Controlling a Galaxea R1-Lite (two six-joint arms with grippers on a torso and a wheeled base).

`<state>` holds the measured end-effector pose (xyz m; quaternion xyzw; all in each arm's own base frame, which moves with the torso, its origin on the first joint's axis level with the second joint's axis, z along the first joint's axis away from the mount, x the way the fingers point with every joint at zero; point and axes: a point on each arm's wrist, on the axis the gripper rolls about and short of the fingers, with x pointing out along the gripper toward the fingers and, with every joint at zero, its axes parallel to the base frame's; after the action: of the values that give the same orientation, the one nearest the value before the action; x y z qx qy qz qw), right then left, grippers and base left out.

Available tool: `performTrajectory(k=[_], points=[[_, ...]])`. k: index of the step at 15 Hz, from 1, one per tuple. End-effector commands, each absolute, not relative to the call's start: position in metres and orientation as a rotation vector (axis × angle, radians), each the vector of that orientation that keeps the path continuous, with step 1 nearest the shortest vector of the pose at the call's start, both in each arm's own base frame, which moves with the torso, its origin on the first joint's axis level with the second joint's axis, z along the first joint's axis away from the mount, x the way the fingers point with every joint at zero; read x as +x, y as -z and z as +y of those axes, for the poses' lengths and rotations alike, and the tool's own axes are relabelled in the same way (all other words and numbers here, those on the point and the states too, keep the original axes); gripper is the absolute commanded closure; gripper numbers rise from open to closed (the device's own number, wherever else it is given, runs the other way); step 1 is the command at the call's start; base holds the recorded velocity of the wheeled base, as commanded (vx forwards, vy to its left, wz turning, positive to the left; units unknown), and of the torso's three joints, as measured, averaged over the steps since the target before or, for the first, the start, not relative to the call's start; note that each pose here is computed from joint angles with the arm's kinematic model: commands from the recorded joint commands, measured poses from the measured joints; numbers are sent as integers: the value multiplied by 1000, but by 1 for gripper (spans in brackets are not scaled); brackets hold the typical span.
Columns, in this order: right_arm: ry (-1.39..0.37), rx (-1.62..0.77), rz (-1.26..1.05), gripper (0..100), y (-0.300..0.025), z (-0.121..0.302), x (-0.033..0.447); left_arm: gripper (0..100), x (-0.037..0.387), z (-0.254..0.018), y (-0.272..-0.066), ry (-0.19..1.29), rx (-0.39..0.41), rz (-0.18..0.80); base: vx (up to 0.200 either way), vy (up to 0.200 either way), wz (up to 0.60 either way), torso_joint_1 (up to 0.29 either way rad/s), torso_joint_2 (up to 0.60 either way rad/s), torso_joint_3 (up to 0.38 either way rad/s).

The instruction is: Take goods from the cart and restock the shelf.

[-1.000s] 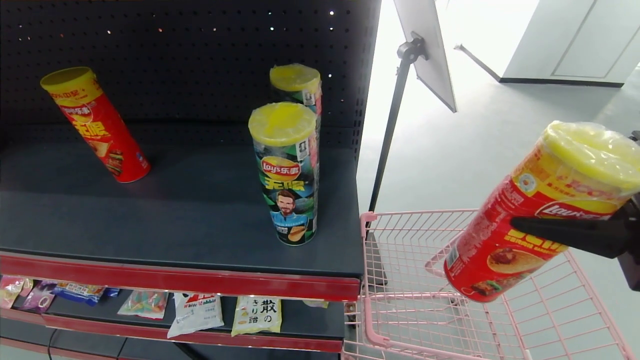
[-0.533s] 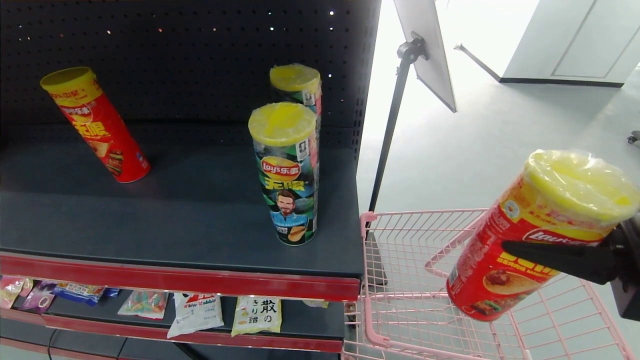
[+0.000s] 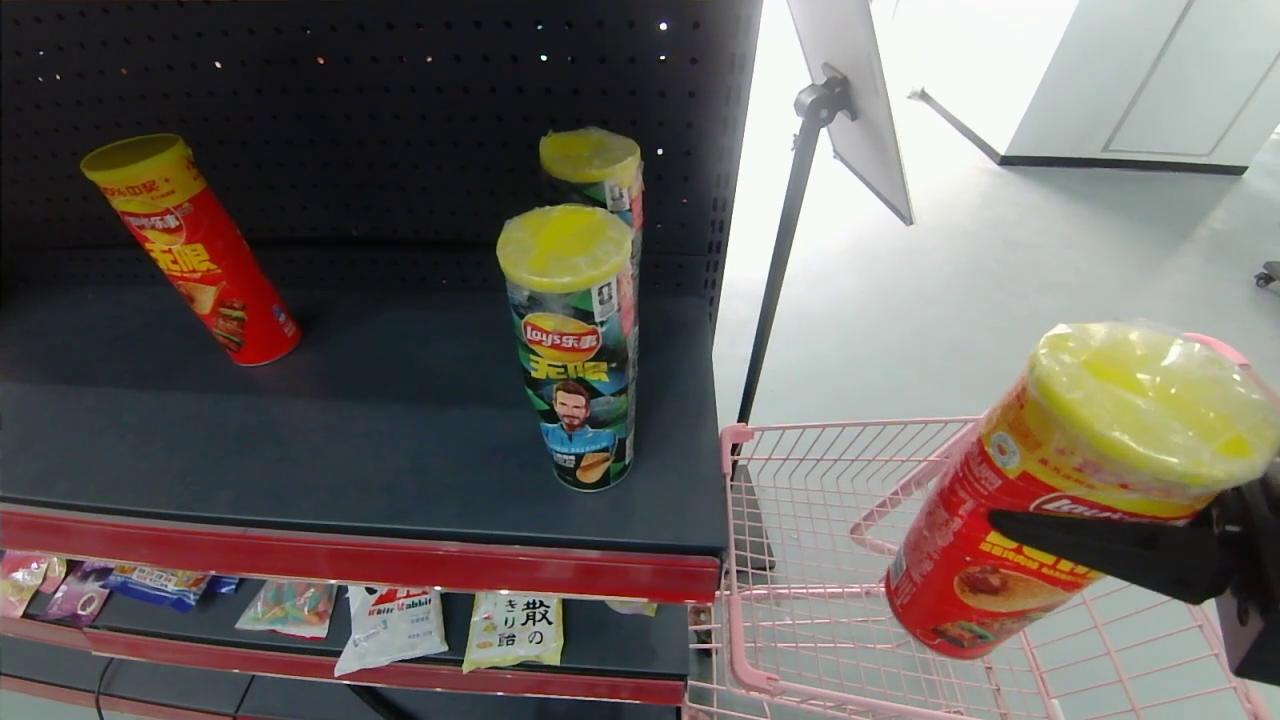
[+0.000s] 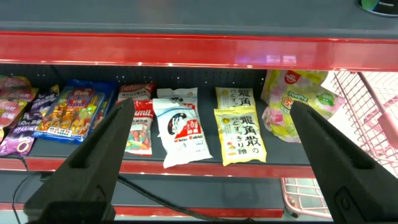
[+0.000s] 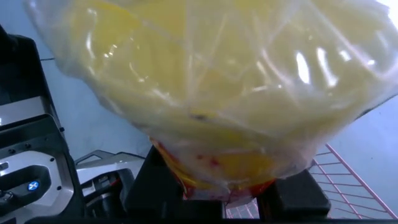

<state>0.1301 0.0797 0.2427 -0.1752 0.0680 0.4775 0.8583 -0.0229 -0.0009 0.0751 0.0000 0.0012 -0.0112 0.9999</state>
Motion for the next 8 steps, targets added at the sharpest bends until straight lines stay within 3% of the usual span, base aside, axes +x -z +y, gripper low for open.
performTrajectory(k=[1, 5, 8], points=[[-1044, -363, 152, 100, -243, 91, 128, 0, -23, -1, -75, 21, 0, 3, 0, 0, 0, 0, 0, 0], [-1058, -355, 154, 100, -248, 105, 129, 0, -23, -1, -75, 23, 0, 3, 0, 0, 0, 0, 0, 0], [-1057, -351, 154, 100, -251, 110, 133, 0, -23, -1, -75, 21, -2, 3, 0, 200, 0, 5, 6, 1]])
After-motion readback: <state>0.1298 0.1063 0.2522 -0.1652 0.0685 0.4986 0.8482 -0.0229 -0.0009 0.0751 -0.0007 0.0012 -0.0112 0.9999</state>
